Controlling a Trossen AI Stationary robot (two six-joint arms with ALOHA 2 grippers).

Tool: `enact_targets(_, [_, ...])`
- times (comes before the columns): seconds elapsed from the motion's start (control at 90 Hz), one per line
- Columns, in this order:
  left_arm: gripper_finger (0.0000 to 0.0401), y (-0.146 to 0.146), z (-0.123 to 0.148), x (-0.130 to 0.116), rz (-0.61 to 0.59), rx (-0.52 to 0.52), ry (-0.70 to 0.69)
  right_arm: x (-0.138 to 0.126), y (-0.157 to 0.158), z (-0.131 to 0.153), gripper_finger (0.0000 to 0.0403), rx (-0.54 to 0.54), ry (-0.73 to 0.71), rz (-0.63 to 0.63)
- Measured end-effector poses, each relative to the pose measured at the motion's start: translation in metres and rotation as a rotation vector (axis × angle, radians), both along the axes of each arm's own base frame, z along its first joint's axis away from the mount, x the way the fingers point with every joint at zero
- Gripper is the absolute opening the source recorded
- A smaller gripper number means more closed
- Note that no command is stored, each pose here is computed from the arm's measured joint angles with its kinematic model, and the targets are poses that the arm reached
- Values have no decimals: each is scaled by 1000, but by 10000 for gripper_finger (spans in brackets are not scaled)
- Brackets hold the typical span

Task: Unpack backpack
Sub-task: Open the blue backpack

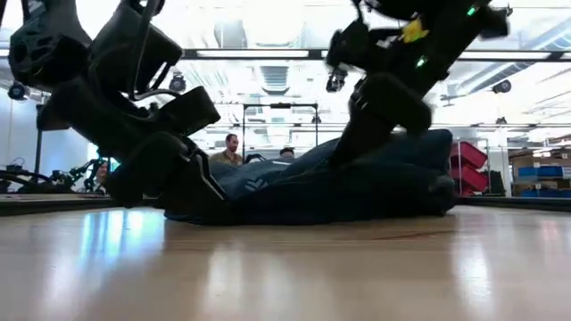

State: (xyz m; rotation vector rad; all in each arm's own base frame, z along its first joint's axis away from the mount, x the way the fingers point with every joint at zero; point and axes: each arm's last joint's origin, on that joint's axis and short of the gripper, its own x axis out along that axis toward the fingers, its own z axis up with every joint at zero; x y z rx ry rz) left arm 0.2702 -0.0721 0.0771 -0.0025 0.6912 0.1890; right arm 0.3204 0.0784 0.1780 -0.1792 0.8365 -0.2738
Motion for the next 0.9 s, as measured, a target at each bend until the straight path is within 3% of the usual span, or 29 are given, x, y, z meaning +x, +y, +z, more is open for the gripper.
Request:
enact_targets(0.333, [157, 7, 0, -20, 28, 2, 26, -73, -3, 28, 1, -128, 113, -296])
enact_targets(0.578, [156, 26, 42, -67, 121, 202, 202, -120, 1, 53, 0, -74, -76, -400])
enact_targets(0.711, [157, 31, 88, -80, 140, 188, 3, -120, 7, 53, 0, -20, -163, -364])
enact_targets(0.9, [157, 26, 130, -90, 20, 170, -315, -99, 19, 38, 0, -12, -209, -251])
